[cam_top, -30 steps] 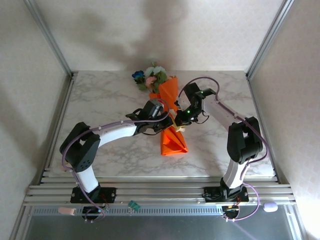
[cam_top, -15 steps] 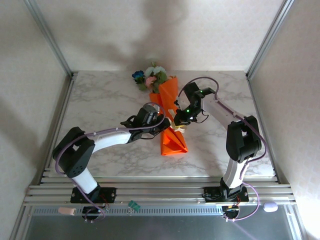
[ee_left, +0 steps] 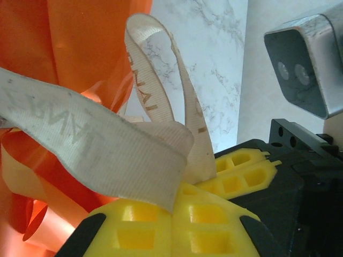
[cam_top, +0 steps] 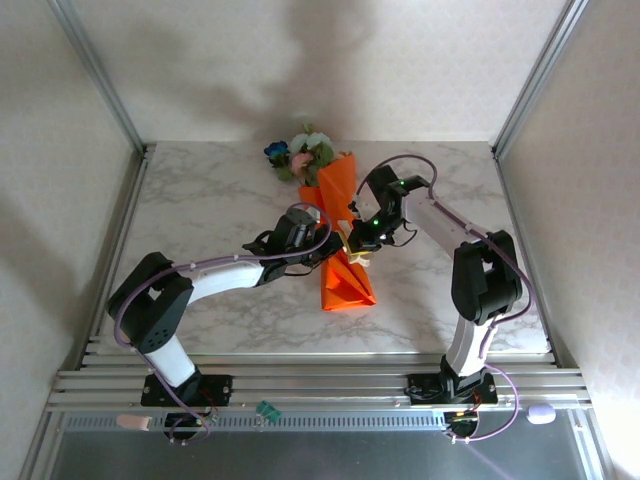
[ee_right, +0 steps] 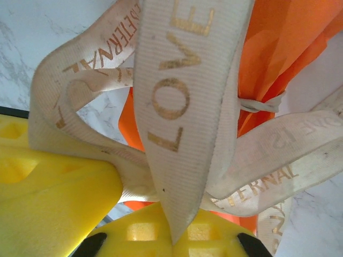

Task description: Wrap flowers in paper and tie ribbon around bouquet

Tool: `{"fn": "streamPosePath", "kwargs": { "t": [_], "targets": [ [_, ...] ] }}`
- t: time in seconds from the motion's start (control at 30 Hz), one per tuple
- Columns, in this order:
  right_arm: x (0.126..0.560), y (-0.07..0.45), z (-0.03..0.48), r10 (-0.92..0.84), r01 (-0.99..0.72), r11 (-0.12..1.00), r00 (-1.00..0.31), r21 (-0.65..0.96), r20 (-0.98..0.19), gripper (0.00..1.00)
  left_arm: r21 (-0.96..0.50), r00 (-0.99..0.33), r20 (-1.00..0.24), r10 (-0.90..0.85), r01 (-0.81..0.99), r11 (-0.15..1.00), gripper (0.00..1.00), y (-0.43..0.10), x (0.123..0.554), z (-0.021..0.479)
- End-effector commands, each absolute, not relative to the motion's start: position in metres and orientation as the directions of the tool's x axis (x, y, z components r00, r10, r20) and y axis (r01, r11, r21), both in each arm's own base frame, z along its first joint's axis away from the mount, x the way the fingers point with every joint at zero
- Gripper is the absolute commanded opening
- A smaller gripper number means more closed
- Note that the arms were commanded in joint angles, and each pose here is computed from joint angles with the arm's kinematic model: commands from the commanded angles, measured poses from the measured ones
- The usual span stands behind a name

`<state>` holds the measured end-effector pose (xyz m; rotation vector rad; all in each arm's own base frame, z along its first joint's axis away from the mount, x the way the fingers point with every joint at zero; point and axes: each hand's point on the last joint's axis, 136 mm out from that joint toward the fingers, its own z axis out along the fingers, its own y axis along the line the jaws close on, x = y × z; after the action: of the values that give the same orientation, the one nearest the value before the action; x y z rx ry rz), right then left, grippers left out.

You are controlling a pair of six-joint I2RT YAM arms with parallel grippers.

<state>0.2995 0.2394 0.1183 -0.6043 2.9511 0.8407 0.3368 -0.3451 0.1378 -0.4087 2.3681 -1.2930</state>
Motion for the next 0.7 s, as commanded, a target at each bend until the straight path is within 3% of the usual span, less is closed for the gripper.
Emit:
{"fn": "streamPosePath", "kwargs": {
  "t": [0.0, 0.27, 0.67],
  "targets": [
    [0.305, 0.244, 0.119, -0.396, -0.424, 0.766, -0.903, 0.483, -0.164, 0.00, -0.863, -0.868, -0.203, -0.453, -0.060, 0.502, 0.00, -0.350, 0.341, 0.137],
    [0.315, 0.245, 0.117, -0.424, -0.493, 0.746, -0.870, 0.448, -0.251, 0.30, -0.867, -0.864, -0.189, -0.467, -0.078, 0.493, 0.00, -0.350, 0.348, 0.137],
    [0.317, 0.247, 0.133, -0.422, -0.608, 0.689, -0.779, 0.395, -0.463, 0.56, -0.865, -0.863, -0.163, -0.477, -0.108, 0.490, 0.00, -0.345, 0.351, 0.130]
  ]
}}
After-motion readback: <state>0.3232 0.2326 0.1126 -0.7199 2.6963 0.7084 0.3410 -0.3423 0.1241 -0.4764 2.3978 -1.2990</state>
